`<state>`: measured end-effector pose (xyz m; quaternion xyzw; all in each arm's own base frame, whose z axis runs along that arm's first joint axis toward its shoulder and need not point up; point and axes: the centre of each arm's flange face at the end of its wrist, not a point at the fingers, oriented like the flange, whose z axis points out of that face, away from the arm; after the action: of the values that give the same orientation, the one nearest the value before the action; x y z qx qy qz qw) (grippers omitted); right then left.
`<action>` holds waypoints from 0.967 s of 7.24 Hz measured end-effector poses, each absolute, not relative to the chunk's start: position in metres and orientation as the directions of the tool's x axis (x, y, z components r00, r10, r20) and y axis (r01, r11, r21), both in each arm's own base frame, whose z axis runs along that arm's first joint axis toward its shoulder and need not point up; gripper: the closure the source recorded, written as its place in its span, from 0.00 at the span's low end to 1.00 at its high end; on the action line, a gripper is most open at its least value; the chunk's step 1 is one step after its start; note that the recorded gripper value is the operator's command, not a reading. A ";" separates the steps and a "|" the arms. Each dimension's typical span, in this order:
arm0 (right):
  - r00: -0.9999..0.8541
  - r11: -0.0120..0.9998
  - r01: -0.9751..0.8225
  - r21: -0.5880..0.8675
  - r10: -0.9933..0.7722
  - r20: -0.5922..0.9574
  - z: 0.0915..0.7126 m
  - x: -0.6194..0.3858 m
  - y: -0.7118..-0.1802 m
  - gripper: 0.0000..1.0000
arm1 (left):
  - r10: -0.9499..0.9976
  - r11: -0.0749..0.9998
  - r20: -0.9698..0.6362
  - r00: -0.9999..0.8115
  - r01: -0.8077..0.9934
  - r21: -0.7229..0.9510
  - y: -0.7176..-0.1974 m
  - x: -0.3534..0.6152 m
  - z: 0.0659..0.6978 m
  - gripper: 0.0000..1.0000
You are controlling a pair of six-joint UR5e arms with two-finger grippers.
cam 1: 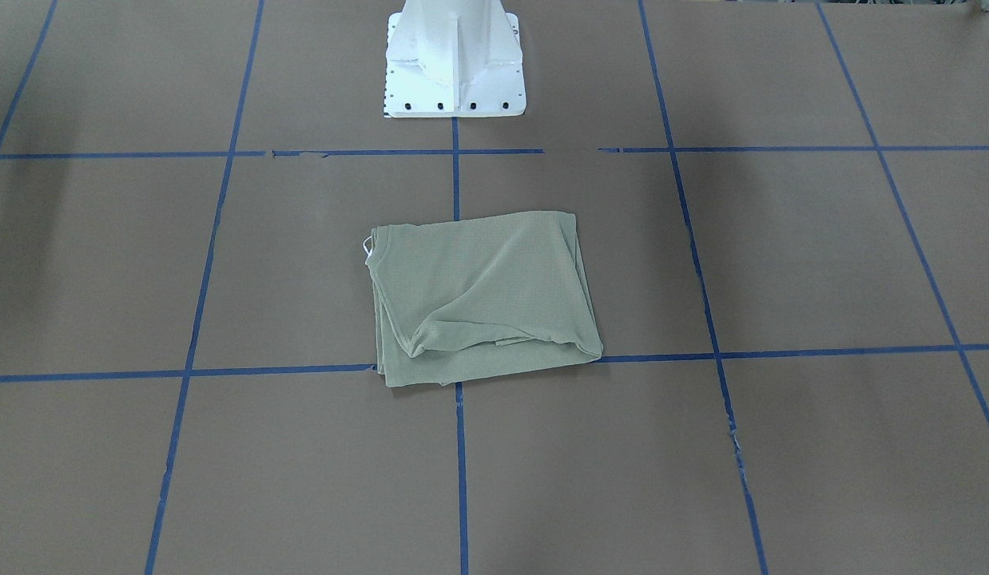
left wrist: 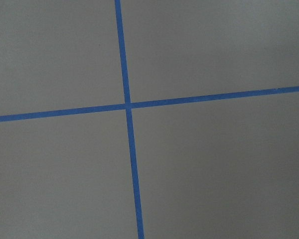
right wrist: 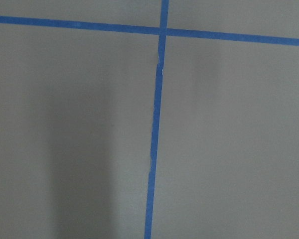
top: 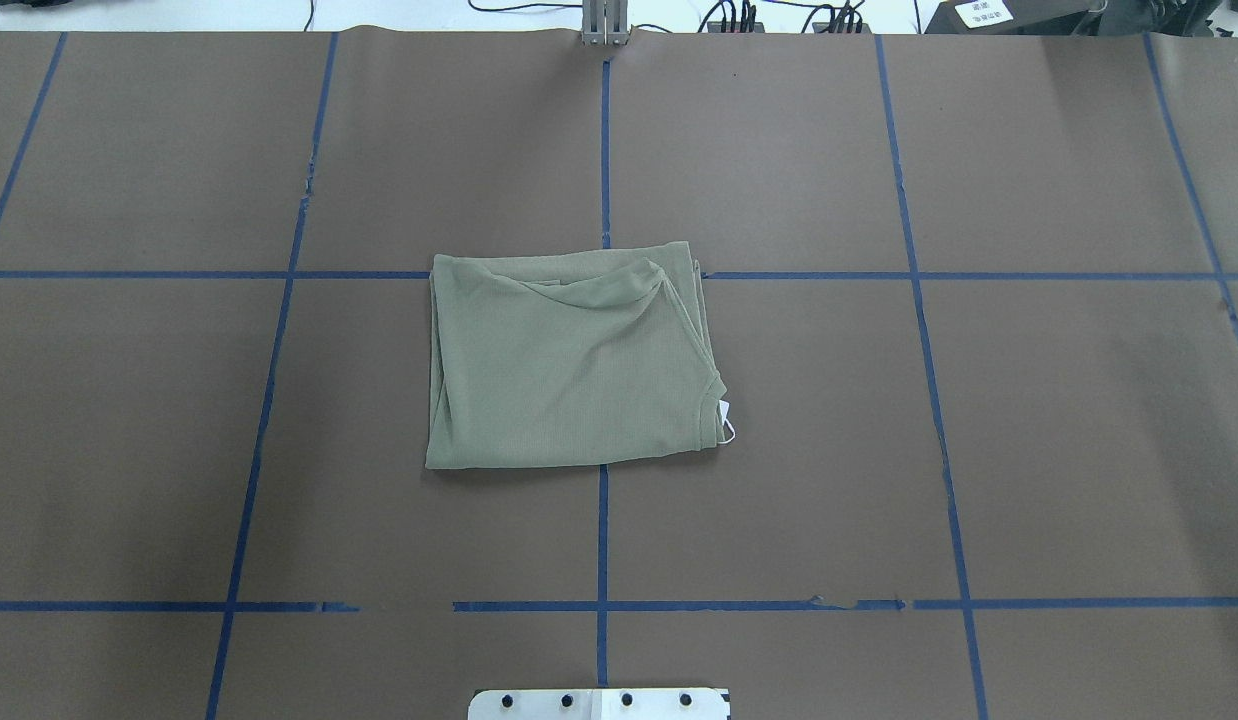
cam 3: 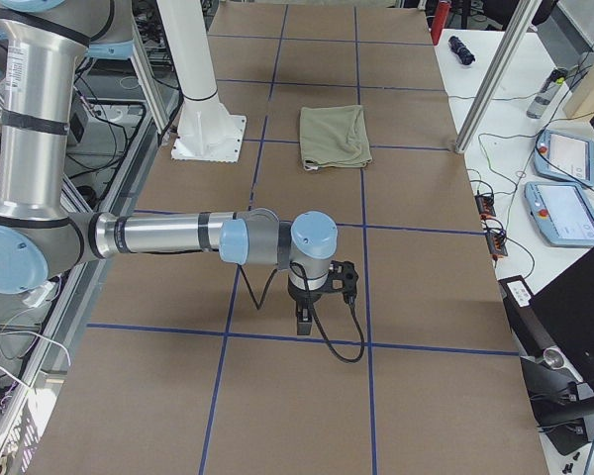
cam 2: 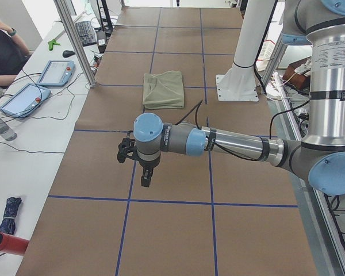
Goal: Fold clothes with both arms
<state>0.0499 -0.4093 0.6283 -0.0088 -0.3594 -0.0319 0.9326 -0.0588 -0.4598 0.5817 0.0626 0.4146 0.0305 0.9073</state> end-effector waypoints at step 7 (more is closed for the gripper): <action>0.738 0.998 0.061 0.000 -0.045 0.674 0.632 0.051 -0.407 0.00 | 0.054 0.998 -0.680 0.731 -0.010 0.068 -0.439 -0.063 0.617 0.00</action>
<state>0.0506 -0.4066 0.6320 -0.0111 -0.3612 -0.0286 0.9320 -0.0629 -0.4387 0.6173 0.0300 0.3660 0.0172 0.9300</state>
